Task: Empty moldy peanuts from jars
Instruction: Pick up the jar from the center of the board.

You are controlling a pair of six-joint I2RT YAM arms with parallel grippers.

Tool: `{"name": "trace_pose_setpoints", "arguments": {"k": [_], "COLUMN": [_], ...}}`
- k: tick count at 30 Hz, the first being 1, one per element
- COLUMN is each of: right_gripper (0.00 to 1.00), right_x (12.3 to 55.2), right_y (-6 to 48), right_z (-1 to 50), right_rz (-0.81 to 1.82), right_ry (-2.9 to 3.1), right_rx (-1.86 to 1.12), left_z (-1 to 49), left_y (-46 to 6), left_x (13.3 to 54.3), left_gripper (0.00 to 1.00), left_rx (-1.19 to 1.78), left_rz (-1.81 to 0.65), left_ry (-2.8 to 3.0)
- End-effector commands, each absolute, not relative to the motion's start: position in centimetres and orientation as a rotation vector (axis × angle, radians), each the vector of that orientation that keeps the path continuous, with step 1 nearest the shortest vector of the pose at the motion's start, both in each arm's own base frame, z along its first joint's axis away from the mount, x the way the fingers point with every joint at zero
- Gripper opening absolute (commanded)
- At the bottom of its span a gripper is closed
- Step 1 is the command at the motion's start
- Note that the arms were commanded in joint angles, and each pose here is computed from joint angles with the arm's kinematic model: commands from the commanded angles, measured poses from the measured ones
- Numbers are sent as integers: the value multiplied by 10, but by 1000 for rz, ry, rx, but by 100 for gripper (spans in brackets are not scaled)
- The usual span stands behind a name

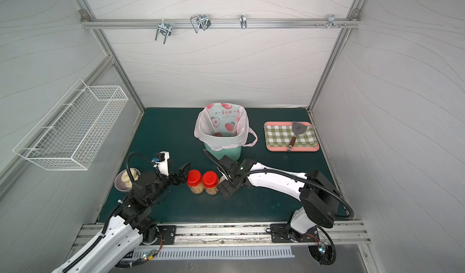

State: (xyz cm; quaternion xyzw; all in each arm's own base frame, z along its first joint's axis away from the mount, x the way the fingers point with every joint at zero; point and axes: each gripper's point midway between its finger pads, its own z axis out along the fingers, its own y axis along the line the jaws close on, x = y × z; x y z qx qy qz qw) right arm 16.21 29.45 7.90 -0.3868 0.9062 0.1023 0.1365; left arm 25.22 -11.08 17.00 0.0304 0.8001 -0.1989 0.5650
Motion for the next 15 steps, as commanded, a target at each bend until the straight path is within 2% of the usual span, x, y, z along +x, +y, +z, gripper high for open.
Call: {"name": "trace_pose_setpoints", "arguments": {"k": [1,11,15], "right_gripper": [99,93,86], "right_x": [167,179,181], "right_y": [308,314,310], "right_z": [81,68,62], "right_rz": [309,249,200], "right_ry": [2581,2578,2594], "right_rx": [-1130,-1087,-1076], "left_z": [194,193,192], "left_y": [-116,-122,-123], "left_x": [255,257,257], "left_gripper": [99,99,99], "left_rx": [80,113,126], "left_rz": [-504,-520,-518], "left_ry": [1817,1830,1832]}}
